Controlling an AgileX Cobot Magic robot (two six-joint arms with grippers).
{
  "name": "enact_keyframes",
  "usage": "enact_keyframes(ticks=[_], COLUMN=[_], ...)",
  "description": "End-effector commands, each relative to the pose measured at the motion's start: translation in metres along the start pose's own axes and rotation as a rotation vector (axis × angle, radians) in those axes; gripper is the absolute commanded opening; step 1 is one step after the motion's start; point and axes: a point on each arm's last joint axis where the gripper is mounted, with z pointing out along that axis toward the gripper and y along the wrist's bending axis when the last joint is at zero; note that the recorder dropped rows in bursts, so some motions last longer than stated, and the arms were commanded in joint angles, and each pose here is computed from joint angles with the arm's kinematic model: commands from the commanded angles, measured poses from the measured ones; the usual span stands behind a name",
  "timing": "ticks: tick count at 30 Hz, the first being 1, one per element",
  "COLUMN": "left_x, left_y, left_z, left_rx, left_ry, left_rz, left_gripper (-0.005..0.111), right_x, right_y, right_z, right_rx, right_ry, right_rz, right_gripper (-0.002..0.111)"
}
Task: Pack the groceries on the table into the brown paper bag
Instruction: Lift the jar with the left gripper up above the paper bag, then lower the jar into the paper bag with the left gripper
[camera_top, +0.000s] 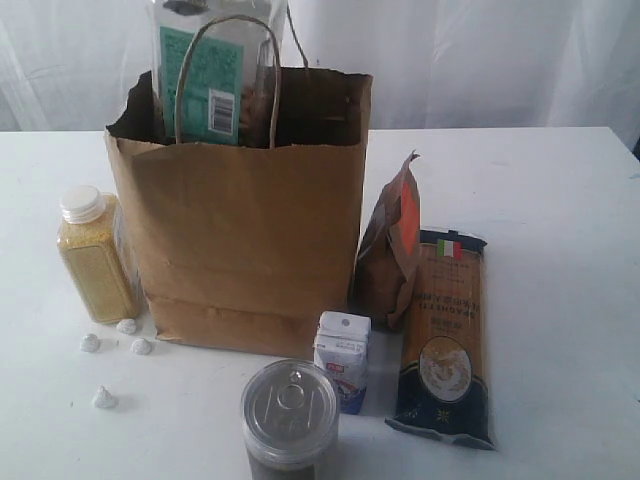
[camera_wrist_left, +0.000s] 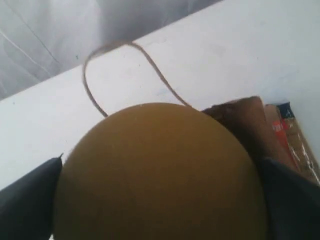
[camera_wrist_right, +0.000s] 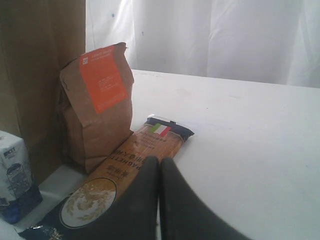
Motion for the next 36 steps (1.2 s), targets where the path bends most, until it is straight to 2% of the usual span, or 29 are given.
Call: enact_keyframes(ticks=[1,5,9,13,19,24,30,36], left_x=[0.011,0.026,0.047,0.074,0.101,0.107,0.110,0.117], left_y=[-0.005,-0.010,-0.009,-0.002,-0.010,-0.008,0.007,0.005], left_z=[0.017,0.039,0.044,0.045,0.073,0.080,0.084,0.092], left_rx=[0.023,0.036,0.040,-0.024,0.033,0.035,0.001,0.002], left_ry=[0.050,0.073,0.065,0.074,0.067,0.061,0.095,0.158], left_rz=[0.003,-0.025,-0.049,-0.060,-0.095,-0.123,-0.158,-0.165], left_gripper=[0.000,0.000,0.000,0.000,0.000,0.000,0.000,0.000], right_x=[0.002,0.002,0.002,0.002,0.002,0.002,0.002,0.002], right_y=[-0.001,-0.001,-0.001,-0.001,-0.001,-0.001,-0.001,-0.001], right_z=[0.000,0.000,0.000,0.000,0.000,0.000,0.000,0.000], right_rx=[0.009,0.009,0.009,0.009,0.009,0.009,0.009,0.009], right_ry=[-0.001,-0.001,-0.001,0.001,0.001,0.001,0.001,0.001], right_rz=[0.002,0.002,0.002,0.001,0.001,0.001,0.001,0.001], right_gripper=[0.000,0.000,0.000,0.000,0.000,0.000,0.000,0.000])
